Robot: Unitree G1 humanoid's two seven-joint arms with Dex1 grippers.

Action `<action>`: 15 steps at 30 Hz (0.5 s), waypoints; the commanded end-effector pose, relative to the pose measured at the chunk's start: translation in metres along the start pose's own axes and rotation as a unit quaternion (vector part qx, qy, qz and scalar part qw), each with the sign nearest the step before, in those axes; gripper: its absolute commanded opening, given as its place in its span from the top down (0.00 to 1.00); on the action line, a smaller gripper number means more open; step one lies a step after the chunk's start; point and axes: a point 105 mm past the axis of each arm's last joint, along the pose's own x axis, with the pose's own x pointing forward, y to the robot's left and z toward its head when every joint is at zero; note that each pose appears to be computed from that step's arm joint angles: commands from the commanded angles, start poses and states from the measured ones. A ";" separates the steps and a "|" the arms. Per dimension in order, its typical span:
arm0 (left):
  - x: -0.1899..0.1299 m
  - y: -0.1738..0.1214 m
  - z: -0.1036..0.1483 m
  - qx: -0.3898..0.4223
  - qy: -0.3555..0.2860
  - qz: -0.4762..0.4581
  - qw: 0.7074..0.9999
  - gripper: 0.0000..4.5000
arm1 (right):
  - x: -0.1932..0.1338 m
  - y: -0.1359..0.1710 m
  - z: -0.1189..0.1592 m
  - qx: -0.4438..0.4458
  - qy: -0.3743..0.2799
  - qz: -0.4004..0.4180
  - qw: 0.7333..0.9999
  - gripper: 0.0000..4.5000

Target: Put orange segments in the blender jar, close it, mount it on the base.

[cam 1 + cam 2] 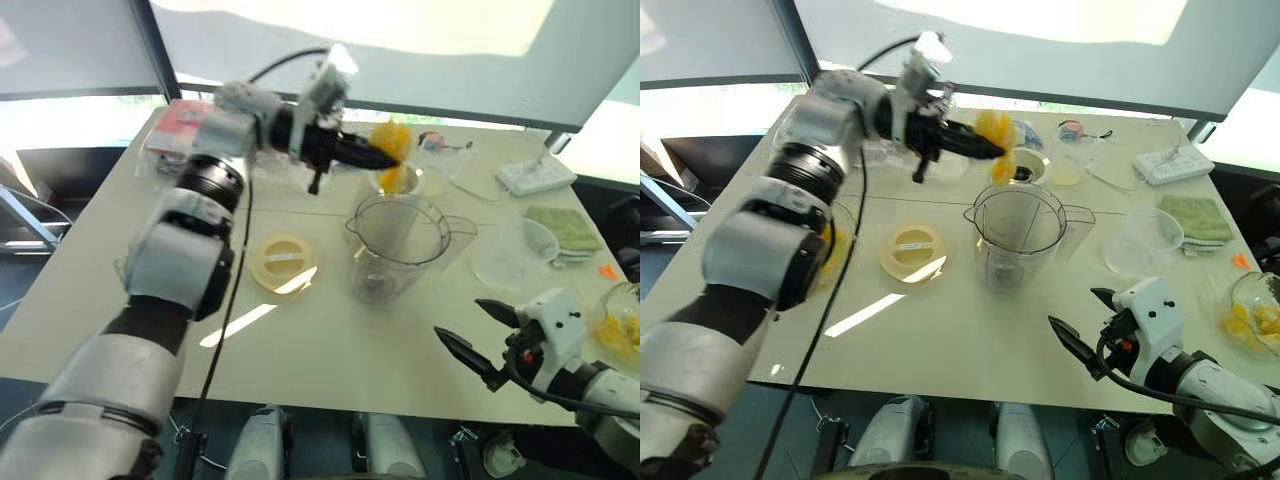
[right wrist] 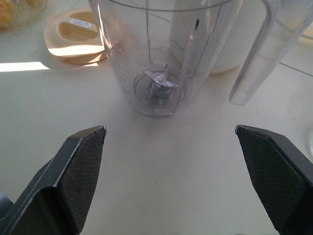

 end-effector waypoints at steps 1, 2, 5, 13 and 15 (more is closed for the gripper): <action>0.013 -0.005 0.001 0.038 0.014 -0.024 0.999 0.99 | -0.003 0.002 0.008 -0.011 -0.015 -0.010 1.000 0.00; 0.019 -0.009 -0.009 0.045 0.029 -0.035 0.998 0.99 | -0.002 0.002 0.007 -0.009 -0.016 -0.012 1.000 0.00; 0.031 -0.014 -0.034 0.059 0.069 -0.043 0.995 0.99 | -0.001 0.003 0.006 -0.005 -0.018 -0.017 1.000 0.00; 0.036 -0.008 -0.045 0.063 0.070 0.001 0.996 0.22 | 0.003 0.001 0.008 -0.006 -0.024 -0.021 0.999 0.00; 0.036 -0.003 -0.039 0.066 0.058 0.018 0.996 0.00 | 0.004 0.000 0.008 -0.009 -0.025 -0.023 0.999 0.00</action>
